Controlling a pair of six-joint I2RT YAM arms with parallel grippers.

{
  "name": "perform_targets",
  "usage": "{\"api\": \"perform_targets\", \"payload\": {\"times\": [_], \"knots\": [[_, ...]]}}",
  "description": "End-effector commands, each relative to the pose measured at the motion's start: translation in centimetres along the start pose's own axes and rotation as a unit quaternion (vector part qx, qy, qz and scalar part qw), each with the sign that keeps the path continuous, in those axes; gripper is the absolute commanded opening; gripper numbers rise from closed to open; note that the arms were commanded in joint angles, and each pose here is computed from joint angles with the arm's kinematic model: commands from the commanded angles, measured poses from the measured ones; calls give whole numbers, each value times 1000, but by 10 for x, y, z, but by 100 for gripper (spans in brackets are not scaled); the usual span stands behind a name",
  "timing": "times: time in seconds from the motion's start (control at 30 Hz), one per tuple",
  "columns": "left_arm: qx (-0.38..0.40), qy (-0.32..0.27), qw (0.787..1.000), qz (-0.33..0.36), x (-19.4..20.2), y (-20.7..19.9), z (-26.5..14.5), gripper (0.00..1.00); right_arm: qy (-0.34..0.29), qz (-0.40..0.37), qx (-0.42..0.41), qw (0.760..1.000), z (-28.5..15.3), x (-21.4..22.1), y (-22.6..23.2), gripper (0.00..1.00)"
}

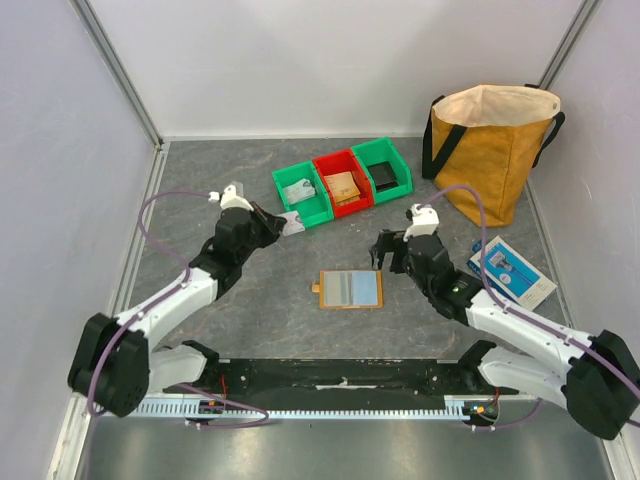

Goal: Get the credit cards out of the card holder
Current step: Place the credit card in the storage box.

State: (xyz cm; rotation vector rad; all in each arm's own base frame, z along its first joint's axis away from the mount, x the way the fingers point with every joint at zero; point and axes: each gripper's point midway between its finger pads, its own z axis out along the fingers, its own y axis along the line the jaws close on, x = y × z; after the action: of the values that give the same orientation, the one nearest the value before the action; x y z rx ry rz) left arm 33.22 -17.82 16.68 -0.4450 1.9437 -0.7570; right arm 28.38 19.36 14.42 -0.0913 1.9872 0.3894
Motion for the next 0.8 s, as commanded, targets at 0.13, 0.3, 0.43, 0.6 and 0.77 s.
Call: {"api": "perform_targets", "payload": {"times": [0.13,0.3,0.43,0.6,0.77], "knots": [[10,-62,998,28,-59,-21,71,4,-39,49,7,998,-14,-5,-21,98],[-13,-50,998,26,-62,-12,121,4,-25,32,-9,999,-24,-4,-18,98],[-30,-33,999,28,-59,-3,150,6,-36,28,-30,999,-32,-9,-13,98],[-56,-6,998,31,-51,15,176,7,-36,10,-46,998,-36,-11,-9,98],[-45,10,998,37,-48,15,193,9,-22,-2,-71,997,-36,-5,-1,98]]}}
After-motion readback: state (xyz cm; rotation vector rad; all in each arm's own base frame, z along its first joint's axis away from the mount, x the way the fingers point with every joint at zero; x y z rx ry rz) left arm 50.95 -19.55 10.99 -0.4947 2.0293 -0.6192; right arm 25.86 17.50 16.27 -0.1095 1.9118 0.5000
